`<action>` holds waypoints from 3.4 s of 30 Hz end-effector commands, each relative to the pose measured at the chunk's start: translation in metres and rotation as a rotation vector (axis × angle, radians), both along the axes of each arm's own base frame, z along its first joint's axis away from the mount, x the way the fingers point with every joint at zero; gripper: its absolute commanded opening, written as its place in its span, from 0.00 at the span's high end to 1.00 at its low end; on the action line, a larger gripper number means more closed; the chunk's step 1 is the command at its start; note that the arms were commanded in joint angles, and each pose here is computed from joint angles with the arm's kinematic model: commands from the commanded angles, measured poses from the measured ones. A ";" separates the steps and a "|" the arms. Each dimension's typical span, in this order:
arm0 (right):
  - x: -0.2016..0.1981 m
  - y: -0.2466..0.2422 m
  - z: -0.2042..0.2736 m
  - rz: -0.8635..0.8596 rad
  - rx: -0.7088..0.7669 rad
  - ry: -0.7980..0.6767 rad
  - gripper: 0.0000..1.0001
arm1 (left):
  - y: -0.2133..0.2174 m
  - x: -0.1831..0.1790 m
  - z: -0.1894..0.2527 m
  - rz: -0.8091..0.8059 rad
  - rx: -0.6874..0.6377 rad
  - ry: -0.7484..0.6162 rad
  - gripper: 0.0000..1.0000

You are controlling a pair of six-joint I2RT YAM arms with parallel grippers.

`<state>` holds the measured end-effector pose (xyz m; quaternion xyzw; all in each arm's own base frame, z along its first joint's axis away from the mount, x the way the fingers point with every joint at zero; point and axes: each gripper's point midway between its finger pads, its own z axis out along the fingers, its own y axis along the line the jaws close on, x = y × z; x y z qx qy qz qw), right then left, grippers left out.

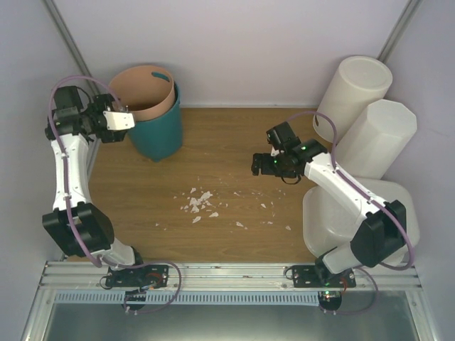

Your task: Turn the large container upside down

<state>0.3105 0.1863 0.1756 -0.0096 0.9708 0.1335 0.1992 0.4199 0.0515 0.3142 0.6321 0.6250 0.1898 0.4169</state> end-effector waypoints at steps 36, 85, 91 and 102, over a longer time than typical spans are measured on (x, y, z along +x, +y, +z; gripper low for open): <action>0.001 0.011 -0.012 0.041 0.034 -0.016 0.00 | -0.007 0.045 0.052 -0.046 -0.034 -0.416 0.01; 0.003 0.012 -0.007 0.046 0.052 -0.053 0.00 | -0.038 0.102 0.014 -0.206 -0.016 -0.637 0.06; 0.004 0.014 -0.007 0.051 0.053 -0.055 0.00 | -0.040 0.118 0.003 -0.222 0.036 -0.633 0.35; 0.005 0.014 -0.006 0.048 0.055 -0.062 0.00 | -0.051 0.114 -0.034 -0.308 0.085 -0.497 0.37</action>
